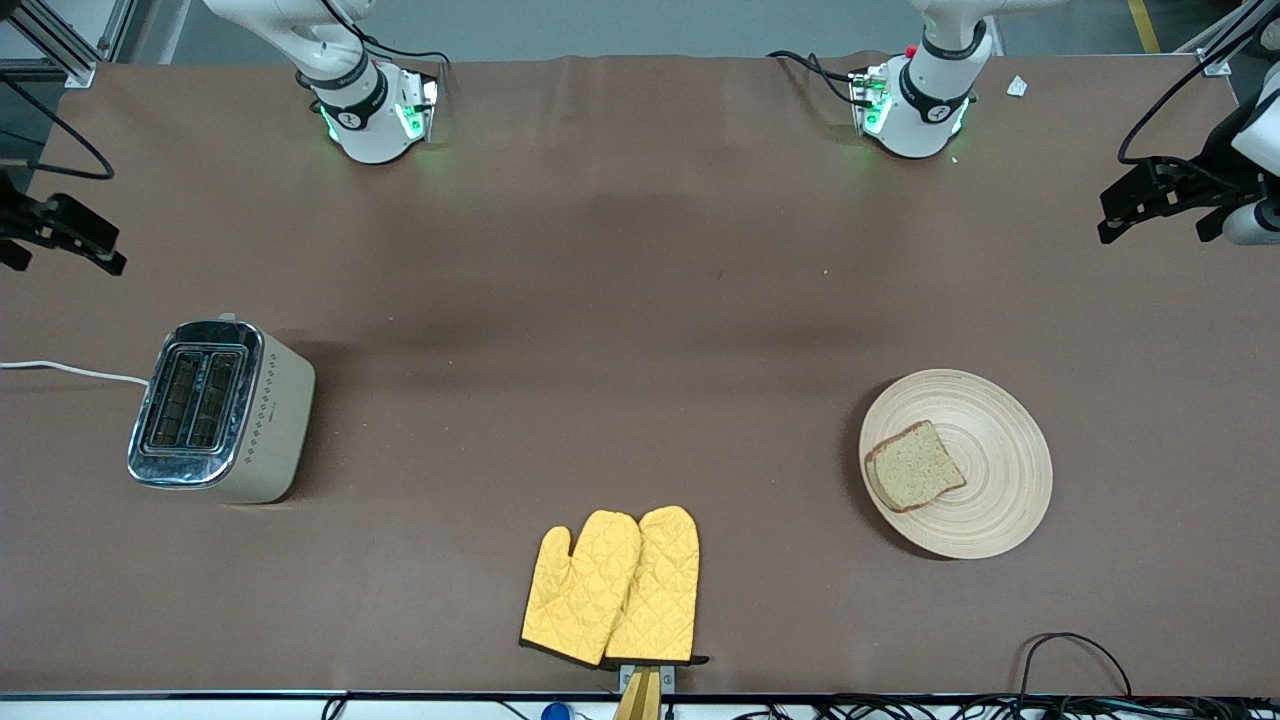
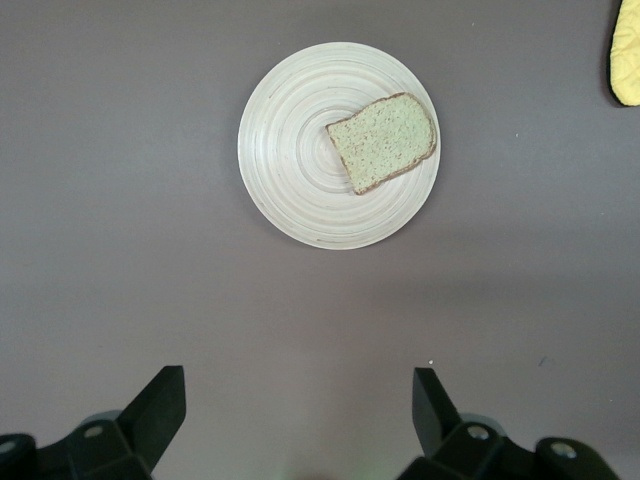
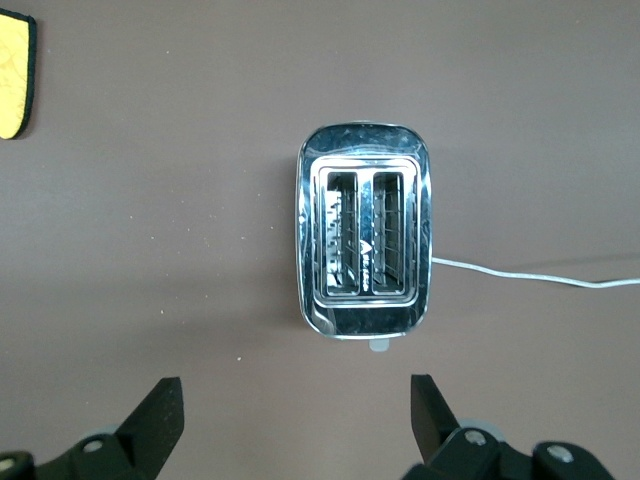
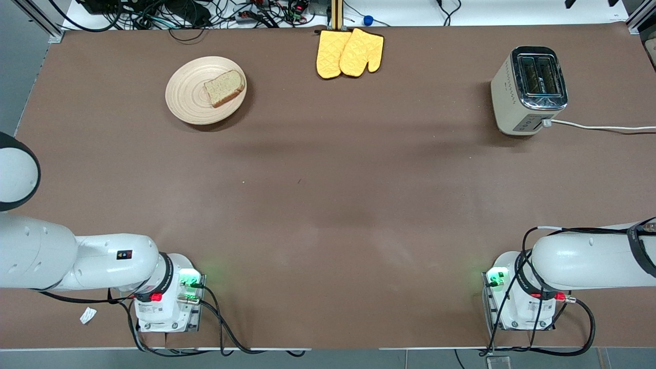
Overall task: Move plate and put bread in toaster
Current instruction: 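Move the left gripper down toward the rim of the wooden plate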
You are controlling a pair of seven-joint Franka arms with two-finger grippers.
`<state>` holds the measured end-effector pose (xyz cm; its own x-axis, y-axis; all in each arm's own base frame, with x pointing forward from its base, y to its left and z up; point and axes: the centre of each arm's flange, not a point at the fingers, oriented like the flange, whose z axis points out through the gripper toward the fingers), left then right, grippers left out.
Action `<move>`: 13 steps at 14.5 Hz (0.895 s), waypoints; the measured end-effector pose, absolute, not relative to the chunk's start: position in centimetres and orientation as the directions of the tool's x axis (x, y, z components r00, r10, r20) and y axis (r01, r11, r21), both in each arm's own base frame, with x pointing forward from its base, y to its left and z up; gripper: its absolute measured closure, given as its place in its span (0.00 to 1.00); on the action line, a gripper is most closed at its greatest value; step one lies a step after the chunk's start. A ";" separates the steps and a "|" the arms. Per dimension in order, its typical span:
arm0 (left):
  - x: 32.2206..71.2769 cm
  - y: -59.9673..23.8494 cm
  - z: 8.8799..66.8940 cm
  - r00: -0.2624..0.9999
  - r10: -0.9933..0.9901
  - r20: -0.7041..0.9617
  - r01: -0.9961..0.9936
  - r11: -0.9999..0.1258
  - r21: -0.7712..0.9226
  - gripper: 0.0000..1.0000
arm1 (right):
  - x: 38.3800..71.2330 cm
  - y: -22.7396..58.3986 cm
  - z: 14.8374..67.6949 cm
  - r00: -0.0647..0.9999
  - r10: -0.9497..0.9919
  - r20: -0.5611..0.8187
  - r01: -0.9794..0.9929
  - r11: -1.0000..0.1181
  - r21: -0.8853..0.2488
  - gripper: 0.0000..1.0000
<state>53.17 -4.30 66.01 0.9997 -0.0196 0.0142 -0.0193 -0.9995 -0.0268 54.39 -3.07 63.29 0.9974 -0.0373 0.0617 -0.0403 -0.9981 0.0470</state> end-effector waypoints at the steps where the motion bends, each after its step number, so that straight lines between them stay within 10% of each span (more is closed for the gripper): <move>1: 53.2 -4.3 66.0 1.000 -0.019 0.014 -0.019 -0.999 -0.027 0.00 | 54.7 -3.1 62.6 0.998 -0.036 0.057 -0.039 -0.998 0.047 0.00; 7: 56.1 -1.5 63.0 0.999 0.024 -0.038 0.025 -0.999 0.029 0.00 | 54.7 -3.1 62.6 0.997 -0.037 0.066 -0.040 -0.998 0.047 0.00; 13: 62.4 12.6 47.8 0.983 0.065 -0.170 0.125 -0.921 0.369 0.00 | 52.4 -3.4 64.6 0.998 -0.046 0.034 -0.048 -0.998 0.044 0.00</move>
